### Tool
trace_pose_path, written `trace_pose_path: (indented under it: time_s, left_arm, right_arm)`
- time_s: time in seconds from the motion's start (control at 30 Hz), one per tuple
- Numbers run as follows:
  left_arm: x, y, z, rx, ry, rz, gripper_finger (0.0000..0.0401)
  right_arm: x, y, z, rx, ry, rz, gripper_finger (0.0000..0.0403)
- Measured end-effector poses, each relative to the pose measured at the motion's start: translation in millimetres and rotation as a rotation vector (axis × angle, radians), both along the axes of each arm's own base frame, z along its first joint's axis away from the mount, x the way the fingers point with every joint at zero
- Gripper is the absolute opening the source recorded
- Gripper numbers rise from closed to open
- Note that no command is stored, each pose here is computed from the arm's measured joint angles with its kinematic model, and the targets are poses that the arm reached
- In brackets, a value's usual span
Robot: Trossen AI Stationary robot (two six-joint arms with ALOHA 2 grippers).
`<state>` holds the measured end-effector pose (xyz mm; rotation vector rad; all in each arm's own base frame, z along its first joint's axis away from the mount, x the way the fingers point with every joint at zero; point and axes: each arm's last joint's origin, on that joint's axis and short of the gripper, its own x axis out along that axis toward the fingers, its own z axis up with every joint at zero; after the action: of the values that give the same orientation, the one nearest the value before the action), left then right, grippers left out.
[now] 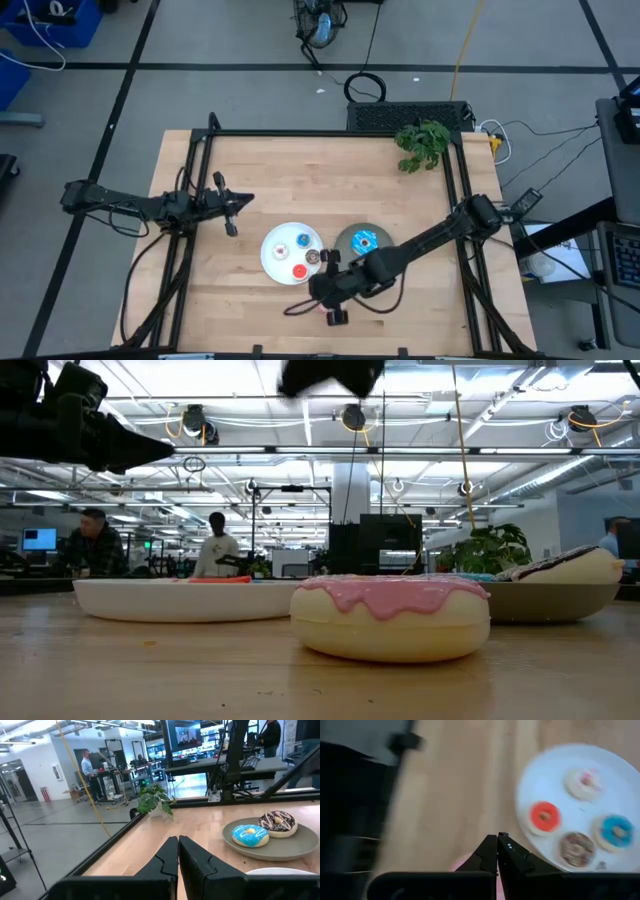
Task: Pick & Place donuts
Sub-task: Put the large pink donut on the green plate
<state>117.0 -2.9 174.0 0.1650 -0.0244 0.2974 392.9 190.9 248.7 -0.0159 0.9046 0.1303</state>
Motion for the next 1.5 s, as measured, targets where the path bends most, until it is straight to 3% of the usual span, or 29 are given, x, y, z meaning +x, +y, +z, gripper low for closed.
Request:
trace_pose_path:
  time_s: [0.07, 0.27, 0.6, 0.77, 1.5]
  left_arm:
    - [0, 0, 0, 0.000, 0.001, 0.000, 0.0021]
    - [0, 0, -1, -0.001, 0.011, 0.000, 0.0021]
    - [0, 0, -1, -0.012, 0.008, -0.002, 0.0021]
    - [0, 0, -1, -0.012, 0.010, -0.002, 0.0021]
    - [0, 0, -2, -0.008, 0.013, -0.003, 0.0021]
  right_arm:
    - [1, 4, 8, 0.044, 0.001, 0.031, 0.0003]
    - [-4, 2, 0, 0.033, 0.093, 0.082, 0.0033]
    - [-5, 1, -12, 0.033, 0.090, 0.083, 0.0181]
    - [-6, -1, -31, 0.013, 0.071, 0.113, 0.0226]
    - [-14, -20, -80, 0.035, 0.099, 0.079, 0.0219]
